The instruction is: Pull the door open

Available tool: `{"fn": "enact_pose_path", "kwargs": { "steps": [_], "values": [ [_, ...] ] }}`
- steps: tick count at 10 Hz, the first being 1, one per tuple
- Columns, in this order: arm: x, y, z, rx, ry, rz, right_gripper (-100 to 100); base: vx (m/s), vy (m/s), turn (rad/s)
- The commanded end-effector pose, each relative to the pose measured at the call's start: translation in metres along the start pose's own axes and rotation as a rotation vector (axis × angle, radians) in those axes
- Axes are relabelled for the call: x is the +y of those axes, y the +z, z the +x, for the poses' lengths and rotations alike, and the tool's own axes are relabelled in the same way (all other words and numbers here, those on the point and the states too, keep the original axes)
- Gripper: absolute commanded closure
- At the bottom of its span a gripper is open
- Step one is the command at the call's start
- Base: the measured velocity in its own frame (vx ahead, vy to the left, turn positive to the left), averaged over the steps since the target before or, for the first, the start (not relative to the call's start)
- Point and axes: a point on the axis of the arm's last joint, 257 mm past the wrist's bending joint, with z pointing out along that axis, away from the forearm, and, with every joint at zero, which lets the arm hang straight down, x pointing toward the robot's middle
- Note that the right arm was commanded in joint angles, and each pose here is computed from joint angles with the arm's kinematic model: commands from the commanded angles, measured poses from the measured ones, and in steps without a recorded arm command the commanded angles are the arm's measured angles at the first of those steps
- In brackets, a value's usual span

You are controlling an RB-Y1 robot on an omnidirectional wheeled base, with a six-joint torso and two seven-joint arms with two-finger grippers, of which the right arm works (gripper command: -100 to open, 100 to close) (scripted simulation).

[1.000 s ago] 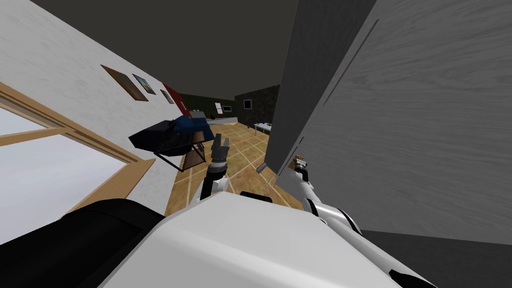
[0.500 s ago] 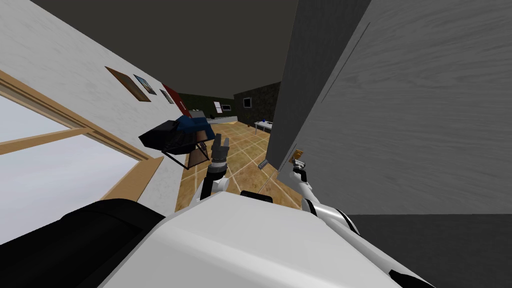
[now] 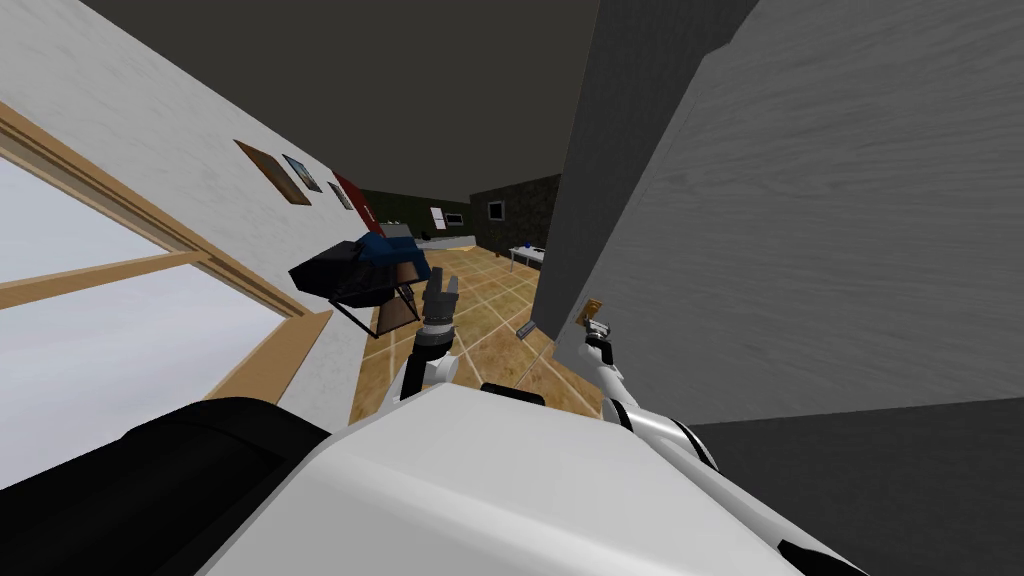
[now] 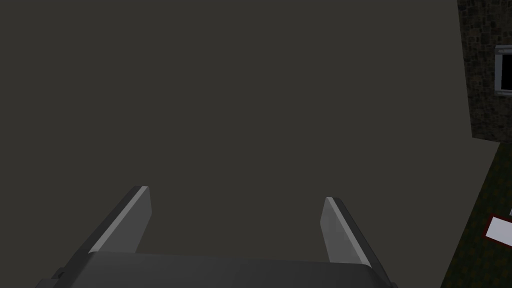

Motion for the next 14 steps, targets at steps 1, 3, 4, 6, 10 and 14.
{"fn": "enact_pose_path", "kwargs": {
  "steps": [1, 3, 4, 6, 10, 14],
  "values": [
    [0.004, -0.0003, 0.0, 0.003, 0.0, -0.005, -100, 0.191, -0.087, 0.04],
    [0.009, -0.0009, 0.0, 0.006, 0.0, -0.012, -100, 0.193, -0.088, 0.031],
    [0.012, -0.0013, 0.0, 0.008, 0.0, -0.016, -100, 0.197, -0.078, 0.047],
    [0.017, -0.0019, 0.0, 0.01, 0.0, -0.022, -100, 0.199, -0.079, 0.032],
    [0.015, -0.0017, 0.0, 0.009, 0.0, -0.02, 100, 0.003, -0.003, -0.001],
    [0.01, -0.0027, -0.003, 0.002, -0.001, -0.003, 100, -0.035, 0.0, 0.019]
  ]
}}
